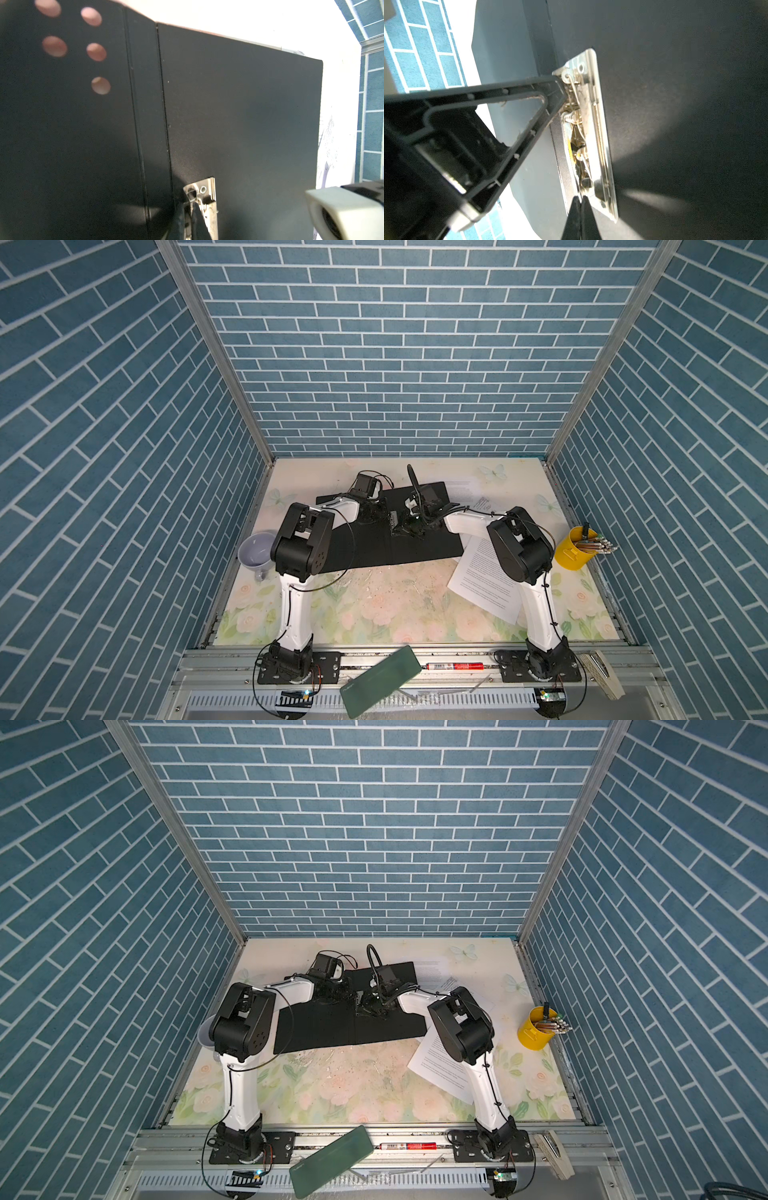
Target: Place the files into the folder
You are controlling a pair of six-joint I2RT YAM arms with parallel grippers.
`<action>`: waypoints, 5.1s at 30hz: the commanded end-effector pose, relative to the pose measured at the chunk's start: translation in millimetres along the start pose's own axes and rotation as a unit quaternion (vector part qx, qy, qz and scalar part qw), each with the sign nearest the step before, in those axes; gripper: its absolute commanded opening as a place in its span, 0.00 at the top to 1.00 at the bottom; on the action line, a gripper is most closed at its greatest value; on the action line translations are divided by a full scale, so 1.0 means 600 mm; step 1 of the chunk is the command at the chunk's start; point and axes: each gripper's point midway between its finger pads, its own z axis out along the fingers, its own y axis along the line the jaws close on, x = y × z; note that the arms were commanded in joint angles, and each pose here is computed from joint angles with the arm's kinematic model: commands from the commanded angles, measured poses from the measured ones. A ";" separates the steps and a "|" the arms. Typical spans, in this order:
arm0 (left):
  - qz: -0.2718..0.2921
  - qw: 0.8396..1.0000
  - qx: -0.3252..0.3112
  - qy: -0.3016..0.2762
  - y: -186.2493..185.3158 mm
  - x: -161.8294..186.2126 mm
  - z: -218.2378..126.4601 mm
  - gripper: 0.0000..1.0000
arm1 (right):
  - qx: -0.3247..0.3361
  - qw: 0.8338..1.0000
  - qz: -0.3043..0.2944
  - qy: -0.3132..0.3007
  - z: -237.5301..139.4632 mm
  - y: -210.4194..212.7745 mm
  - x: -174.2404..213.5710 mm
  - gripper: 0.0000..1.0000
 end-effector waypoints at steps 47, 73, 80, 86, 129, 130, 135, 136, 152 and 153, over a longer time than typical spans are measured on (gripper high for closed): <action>0.020 0.999 -0.015 0.048 0.035 0.041 0.031 0.90 | 0.059 0.998 0.013 -0.016 -0.037 -0.042 0.002 1.00; -0.040 0.998 0.050 0.021 0.019 -0.029 -0.004 0.89 | 0.124 0.986 0.037 -0.103 -0.118 -0.120 -0.046 0.68; -0.074 0.995 0.063 0.002 0.009 -0.043 -0.015 0.84 | 0.164 0.982 0.043 -0.085 -0.112 -0.161 -0.035 0.65; -0.098 0.993 0.070 -0.014 0.003 -0.061 -0.036 0.70 | 0.166 0.981 0.046 -0.083 -0.109 -0.168 -0.034 0.65; -0.207 0.954 0.217 0.021 -0.102 0.005 -0.107 0.00 | 0.182 0.977 0.072 -0.087 -0.103 -0.190 -0.029 0.64; -0.207 0.953 0.219 0.022 -0.103 0.002 -0.104 0.00 | 0.183 0.977 0.073 -0.087 -0.103 -0.191 -0.028 0.64; -0.205 0.953 0.224 0.012 -0.109 -0.025 -0.097 0.00 | 0.183 0.976 0.073 -0.089 -0.104 -0.191 -0.029 0.64; -0.205 0.952 0.225 0.009 -0.110 -0.032 -0.097 0.00 | 0.183 0.976 0.074 -0.089 -0.104 -0.191 -0.029 0.64; -0.197 0.957 0.212 -0.002 -0.088 -0.116 -0.056 0.00 | 0.191 0.975 0.080 -0.079 -0.103 -0.194 -0.024 0.64; -0.194 0.958 0.212 -0.003 -0.088 -0.120 -0.056 0.00 | 0.191 0.975 0.079 -0.080 -0.104 -0.193 -0.026 0.64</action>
